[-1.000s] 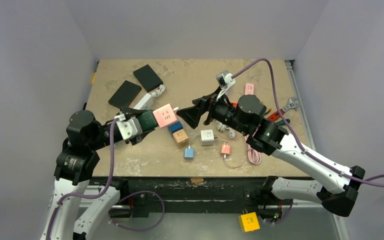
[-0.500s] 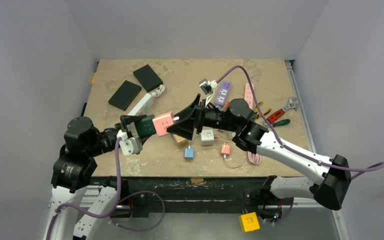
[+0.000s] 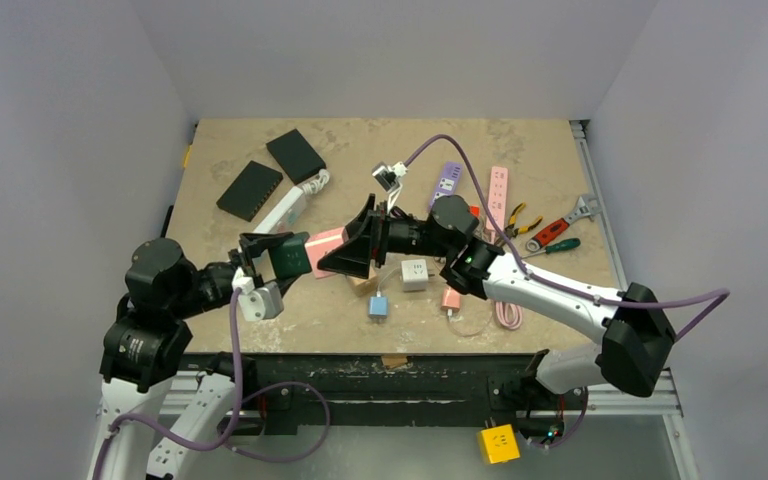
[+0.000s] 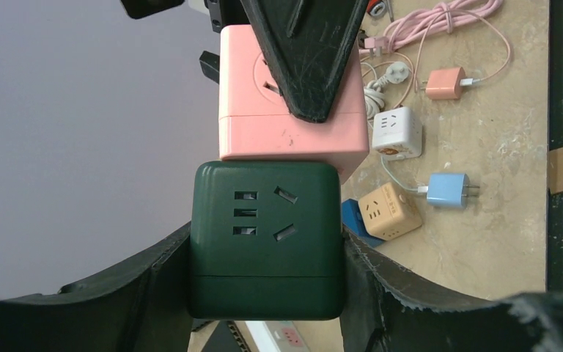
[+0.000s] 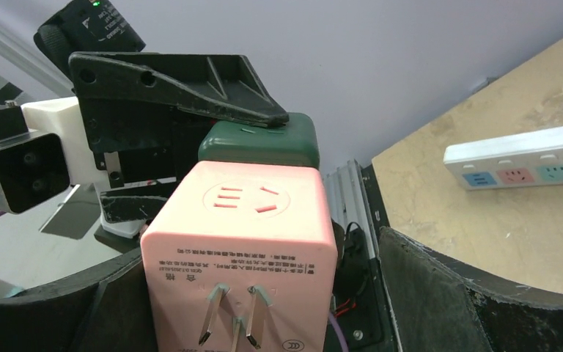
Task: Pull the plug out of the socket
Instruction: Remove the plug from the socket.
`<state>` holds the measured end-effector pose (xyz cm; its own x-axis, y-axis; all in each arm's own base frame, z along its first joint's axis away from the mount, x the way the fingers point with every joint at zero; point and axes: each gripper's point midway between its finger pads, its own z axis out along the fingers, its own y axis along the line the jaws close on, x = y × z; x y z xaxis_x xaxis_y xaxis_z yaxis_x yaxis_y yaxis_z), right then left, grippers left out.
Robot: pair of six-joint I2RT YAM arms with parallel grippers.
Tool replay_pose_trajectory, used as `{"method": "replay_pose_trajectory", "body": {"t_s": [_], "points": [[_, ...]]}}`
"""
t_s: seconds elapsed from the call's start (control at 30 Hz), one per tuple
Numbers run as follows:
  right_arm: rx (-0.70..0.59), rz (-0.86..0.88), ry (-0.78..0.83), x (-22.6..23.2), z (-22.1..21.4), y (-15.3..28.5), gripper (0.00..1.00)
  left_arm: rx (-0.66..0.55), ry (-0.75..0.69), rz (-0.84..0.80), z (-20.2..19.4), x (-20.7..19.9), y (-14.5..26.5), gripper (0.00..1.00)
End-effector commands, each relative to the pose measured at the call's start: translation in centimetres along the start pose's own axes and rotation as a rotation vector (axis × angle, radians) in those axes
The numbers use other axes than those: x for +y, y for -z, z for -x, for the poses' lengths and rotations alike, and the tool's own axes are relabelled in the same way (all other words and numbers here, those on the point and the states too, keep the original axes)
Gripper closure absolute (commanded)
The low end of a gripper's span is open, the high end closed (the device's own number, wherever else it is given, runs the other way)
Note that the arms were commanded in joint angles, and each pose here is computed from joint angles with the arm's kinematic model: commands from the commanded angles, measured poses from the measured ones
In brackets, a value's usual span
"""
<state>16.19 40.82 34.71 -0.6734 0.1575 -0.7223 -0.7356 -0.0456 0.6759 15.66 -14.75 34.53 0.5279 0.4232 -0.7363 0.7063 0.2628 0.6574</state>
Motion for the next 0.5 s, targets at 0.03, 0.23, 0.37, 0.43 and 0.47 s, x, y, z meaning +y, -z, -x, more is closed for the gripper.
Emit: {"method": "replay_pose_trajectory", "body": {"t_s": [0.03, 0.23, 0.37, 0.43, 0.47], "points": [[0.002, 0.041, 0.085, 2.5, 1.5, -0.1, 0.01, -0.053, -0.145, -0.001, 1.5, 0.5, 0.2, 1.00], [0.013, 0.008, 0.089, 2.0, 1.7, -0.4, 0.29, -0.032, -0.145, -0.022, 0.6, 0.0, 0.0, 1.00], [0.004, 0.039, 0.062, 2.2, 1.8, -1.0, 0.55, -0.024, -0.143, -0.017, 0.2, 0.0, -0.1, 1.00], [0.007, 0.049, 0.046, 2.1, 1.6, -1.1, 0.67, -0.019, -0.146, -0.010, 0.1, 0.1, -0.1, 1.00], [0.011, 0.059, 0.040, 2.2, 1.4, -1.1, 0.67, -0.017, -0.149, -0.007, 0.0, 0.1, -0.1, 1.00]]}}
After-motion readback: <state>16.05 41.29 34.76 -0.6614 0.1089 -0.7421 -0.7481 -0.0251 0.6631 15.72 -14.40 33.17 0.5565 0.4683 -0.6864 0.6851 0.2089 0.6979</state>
